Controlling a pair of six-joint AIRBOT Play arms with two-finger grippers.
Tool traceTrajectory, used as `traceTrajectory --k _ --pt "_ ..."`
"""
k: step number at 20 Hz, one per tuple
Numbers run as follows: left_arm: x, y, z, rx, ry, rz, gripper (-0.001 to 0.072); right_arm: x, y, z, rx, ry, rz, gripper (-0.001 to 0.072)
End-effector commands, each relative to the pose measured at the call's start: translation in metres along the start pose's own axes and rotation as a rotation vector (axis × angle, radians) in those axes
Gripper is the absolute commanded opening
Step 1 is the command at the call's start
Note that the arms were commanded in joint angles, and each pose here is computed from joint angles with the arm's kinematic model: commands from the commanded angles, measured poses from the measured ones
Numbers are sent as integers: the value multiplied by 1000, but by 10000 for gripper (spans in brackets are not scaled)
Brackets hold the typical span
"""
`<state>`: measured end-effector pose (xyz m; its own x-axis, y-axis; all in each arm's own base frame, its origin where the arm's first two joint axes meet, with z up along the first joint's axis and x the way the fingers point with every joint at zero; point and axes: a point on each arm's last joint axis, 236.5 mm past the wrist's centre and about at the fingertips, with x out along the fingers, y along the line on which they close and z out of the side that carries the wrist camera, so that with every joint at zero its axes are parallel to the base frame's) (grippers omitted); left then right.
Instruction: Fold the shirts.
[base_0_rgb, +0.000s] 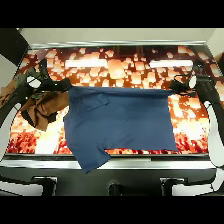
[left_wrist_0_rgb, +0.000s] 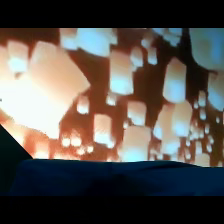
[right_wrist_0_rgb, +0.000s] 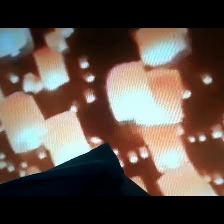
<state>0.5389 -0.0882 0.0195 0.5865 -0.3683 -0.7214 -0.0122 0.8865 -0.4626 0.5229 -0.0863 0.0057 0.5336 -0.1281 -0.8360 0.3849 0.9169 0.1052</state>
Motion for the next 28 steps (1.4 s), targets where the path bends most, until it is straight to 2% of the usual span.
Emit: traceTrajectory --k 1,5,10,13,17,18,19,20,22,24,28 --pt "-18 5 -38 60 196 -11 33 -17 -13 -24 -23 117 -56 45" --pt "-45 39 -115 112 540 92 33 -43 -39 -99 -138 460 -139 46" --pt "-51 50 -176 69 731 98 32 -32 -32 -137 -140 585 -95 45" --pt "-52 59 -201 40 791 105 32 -28 -33 -165 -145 714 -90 45" --pt "-44 62 -197 38 751 113 37 -27 -36 -176 -136 760 -103 46" --pt "-43 62 -195 38 742 112 144 -27 -34 -177 -129 762 -99 96" --pt "-44 62 -193 39 740 111 356 -29 -34 -176 -126 762 -96 261" --pt "-48 62 -192 34 751 109 516 -36 -34 -178 -154 780 -88 330" --pt "-64 64 -186 14 777 102 520 -53 -43 -177 -152 806 -75 343" --pt "-87 65 -185 -9 790 98 450 -80 -63 -180 -93 876 -41 343" --pt "-117 62 -239 -56 782 94 477 -105 -111 -192 86 902 -69 342"
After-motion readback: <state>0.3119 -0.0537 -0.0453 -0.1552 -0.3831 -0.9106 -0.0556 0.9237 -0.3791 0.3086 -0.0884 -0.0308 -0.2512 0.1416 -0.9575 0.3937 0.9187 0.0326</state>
